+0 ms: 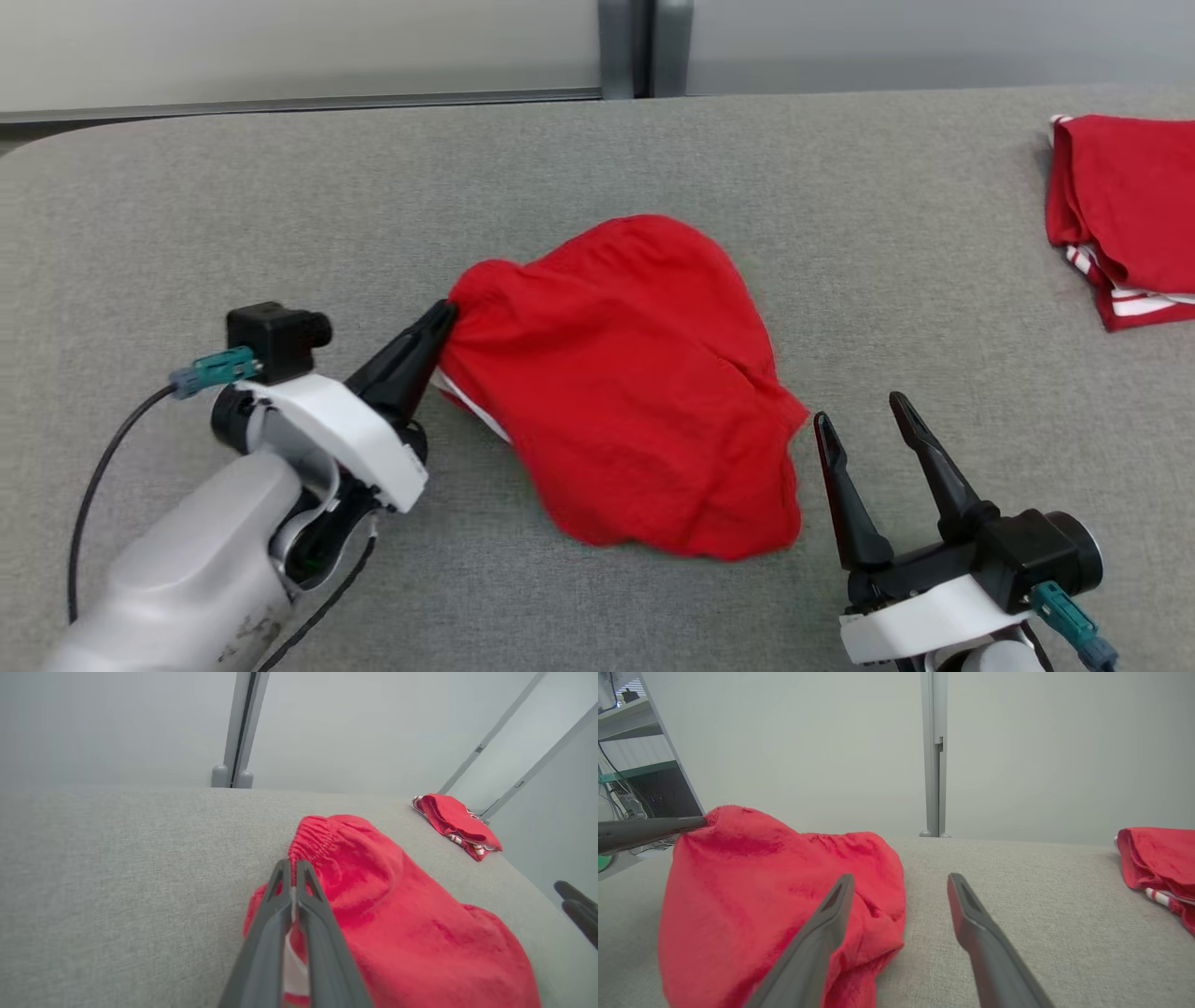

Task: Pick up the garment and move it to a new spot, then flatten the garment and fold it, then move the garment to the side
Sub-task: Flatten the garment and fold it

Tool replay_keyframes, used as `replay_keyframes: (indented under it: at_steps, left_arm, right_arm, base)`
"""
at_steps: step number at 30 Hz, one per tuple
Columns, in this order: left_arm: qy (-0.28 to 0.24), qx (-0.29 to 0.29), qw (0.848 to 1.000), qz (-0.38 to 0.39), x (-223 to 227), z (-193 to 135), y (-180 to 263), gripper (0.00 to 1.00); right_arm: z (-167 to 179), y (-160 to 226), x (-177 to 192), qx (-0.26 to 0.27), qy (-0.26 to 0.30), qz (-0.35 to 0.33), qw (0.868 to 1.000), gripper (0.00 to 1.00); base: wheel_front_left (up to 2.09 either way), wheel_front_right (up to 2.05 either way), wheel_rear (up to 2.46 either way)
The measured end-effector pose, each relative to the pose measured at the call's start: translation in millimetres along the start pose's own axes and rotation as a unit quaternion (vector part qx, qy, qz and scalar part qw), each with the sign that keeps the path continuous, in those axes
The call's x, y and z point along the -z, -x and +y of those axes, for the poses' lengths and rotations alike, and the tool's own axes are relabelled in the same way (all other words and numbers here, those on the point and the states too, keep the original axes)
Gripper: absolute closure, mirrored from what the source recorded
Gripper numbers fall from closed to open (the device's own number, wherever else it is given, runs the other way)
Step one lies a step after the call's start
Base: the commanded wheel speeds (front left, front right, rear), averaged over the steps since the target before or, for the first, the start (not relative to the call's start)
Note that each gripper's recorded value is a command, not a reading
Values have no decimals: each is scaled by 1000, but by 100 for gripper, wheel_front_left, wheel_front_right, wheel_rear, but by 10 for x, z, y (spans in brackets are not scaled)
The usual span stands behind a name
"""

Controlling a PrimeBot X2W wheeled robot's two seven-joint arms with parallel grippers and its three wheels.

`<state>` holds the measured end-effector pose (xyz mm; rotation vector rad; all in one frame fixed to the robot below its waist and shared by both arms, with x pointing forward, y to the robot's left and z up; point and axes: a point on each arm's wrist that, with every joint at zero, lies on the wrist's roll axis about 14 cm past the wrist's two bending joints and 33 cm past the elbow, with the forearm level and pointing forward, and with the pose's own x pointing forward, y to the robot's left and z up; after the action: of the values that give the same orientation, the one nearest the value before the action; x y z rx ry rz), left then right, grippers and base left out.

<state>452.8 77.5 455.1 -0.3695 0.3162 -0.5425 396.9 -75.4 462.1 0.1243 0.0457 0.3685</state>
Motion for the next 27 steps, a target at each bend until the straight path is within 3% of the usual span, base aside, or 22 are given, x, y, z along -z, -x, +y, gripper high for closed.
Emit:
replay_keyframes:
  at_steps: [5,10,16,22,25,27]
  left_arm:
    - [57,-77,995,-38,-79,403,464,100]
    - [74,-117,989,-52,-49,541,822,100]
    - [84,-149,981,-87,-102,562,1159,100]
    - [91,-155,978,-100,-57,495,1237,100]
    - [90,-156,978,-102,-31,471,1258,100]
    - [89,-155,978,-104,-26,449,1263,100]
  right_arm:
    - [147,-28,3,-22,-3,0,1000,0]
    - [271,-47,35,-41,-5,5,999,0]
    - [567,18,227,-91,-23,39,995,0]
    - [633,127,336,-107,-34,61,992,0]
    - [803,292,519,-140,-43,96,985,0]
    - [849,412,639,-171,-18,119,978,0]
  base:
    - [0,0,0]
    - [0,0,0]
    - [0,0,0]
    - [0,0,0]
    - [0,0,0]
    - [0,0,0]
